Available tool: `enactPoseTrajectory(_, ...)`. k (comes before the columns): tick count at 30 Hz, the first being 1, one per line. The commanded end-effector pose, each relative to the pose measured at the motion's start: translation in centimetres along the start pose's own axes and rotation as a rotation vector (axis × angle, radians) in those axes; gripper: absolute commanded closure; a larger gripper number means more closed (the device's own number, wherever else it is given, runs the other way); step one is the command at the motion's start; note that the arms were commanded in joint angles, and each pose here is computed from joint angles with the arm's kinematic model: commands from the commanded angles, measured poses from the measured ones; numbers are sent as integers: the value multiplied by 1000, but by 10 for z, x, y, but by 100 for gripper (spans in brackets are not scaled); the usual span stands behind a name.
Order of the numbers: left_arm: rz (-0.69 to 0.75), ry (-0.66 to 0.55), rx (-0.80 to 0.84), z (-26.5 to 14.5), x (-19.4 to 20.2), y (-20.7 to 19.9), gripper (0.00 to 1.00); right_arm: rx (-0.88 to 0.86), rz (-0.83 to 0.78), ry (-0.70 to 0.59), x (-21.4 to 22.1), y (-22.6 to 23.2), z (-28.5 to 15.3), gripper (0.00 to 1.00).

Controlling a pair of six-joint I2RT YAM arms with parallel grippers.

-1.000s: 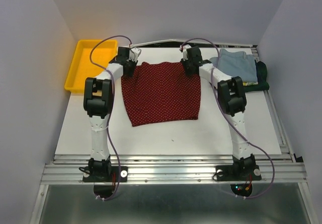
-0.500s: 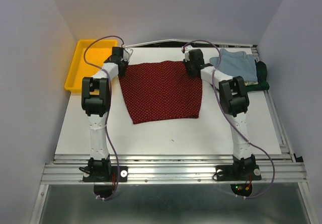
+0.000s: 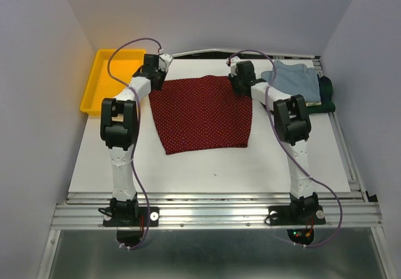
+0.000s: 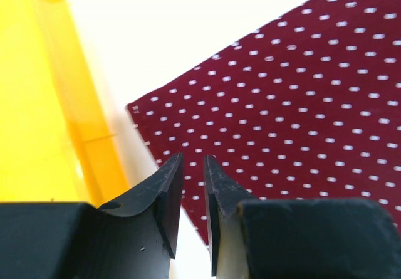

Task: Fold and stack the skirts
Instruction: Flatten the skirt out

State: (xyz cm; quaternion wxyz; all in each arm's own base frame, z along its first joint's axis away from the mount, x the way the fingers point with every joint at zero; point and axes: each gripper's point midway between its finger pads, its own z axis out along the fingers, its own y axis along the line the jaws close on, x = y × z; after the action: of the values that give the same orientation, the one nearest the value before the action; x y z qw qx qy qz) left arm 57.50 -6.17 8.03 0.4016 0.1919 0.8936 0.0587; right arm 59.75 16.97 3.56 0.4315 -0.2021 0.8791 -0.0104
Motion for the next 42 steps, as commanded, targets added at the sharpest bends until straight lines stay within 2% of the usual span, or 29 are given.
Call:
enactPoseTrajectory(1, -24, -89, 65, -23, -35, -12, 69, -71, -38, 205, 57, 5, -10, 85)
enactPoseTrajectory(4, -39, -108, 122, -53, -41, -20, 68, -120, -76, 249, 72, 12, -24, 86)
enactPoseTrajectory(5, -33, -72, 150, -57, -23, -29, 68, -146, -82, 275, 82, 16, -35, 86)
enactPoseTrajectory(6, -25, -88, 158, -75, -27, -30, 67, -174, -89, 289, 89, 20, -41, 86)
enactPoseTrajectory(7, -21, -45, 170, -71, -8, -36, 67, -189, -93, 307, 96, 23, -47, 86)
enactPoseTrajectory(8, -15, -64, 169, -88, -11, -34, 67, -202, -96, 323, 103, 25, -53, 88)
enactPoseTrajectory(10, 1, 14, 192, -96, 27, -44, 66, -248, -99, 378, 126, 33, -73, 89)
enactPoseTrajectory(11, 7, 2, 189, -110, 27, -43, 66, -269, -107, 402, 136, 36, -82, 89)
enactPoseTrajectory(12, 17, 47, 203, -113, 49, -49, 66, -309, -103, 428, 148, 43, -97, 89)
enactPoseTrajectory(14, 21, 69, 210, -128, 66, -52, 65, -392, -127, 473, 164, 63, -119, 90)
enactPoseTrajectory(19, 17, 117, 277, -146, 88, -69, 65, -590, -193, 559, 194, 116, -185, 91)
enactPoseTrajectory(20, 24, 125, 281, -146, 91, -71, 65, -649, -223, 610, 211, 135, -206, 91)
enactPoseTrajectory(24, 31, 154, 292, -135, 98, -77, 65, -777, -245, 671, 224, 171, -251, 91)
enactPoseTrajectory(32, 56, 272, 353, -69, 111, -106, 66, -971, -119, 776, 225, 207, -292, 92)
enactPoseTrajectory(34, 62, 252, 356, -54, 91, -108, 66, -991, -103, 789, 229, 212, -297, 92)
enactPoseTrajectory(36, 68, 279, 371, -33, 93, -117, 67, -1034, -107, 801, 232, 222, -307, 92)
enactPoseTrajectory(37, 82, 247, 372, -28, 72, -121, 67, -1042, -113, 803, 232, 225, -309, 92)
enactPoseTrajectory(38, 100, 262, 388, -17, 75, -130, 67, -1062, -122, 802, 230, 229, -315, 91)
enactPoseTrajectory(39, 113, 222, 387, -14, 56, -132, 67, -1091, -106, 791, 225, 233, -319, 91)
enactPoseTrajectory(42, 178, 210, 448, -10, 43, -172, 67, -1146, -109, 705, 200, 238, -335, 85)
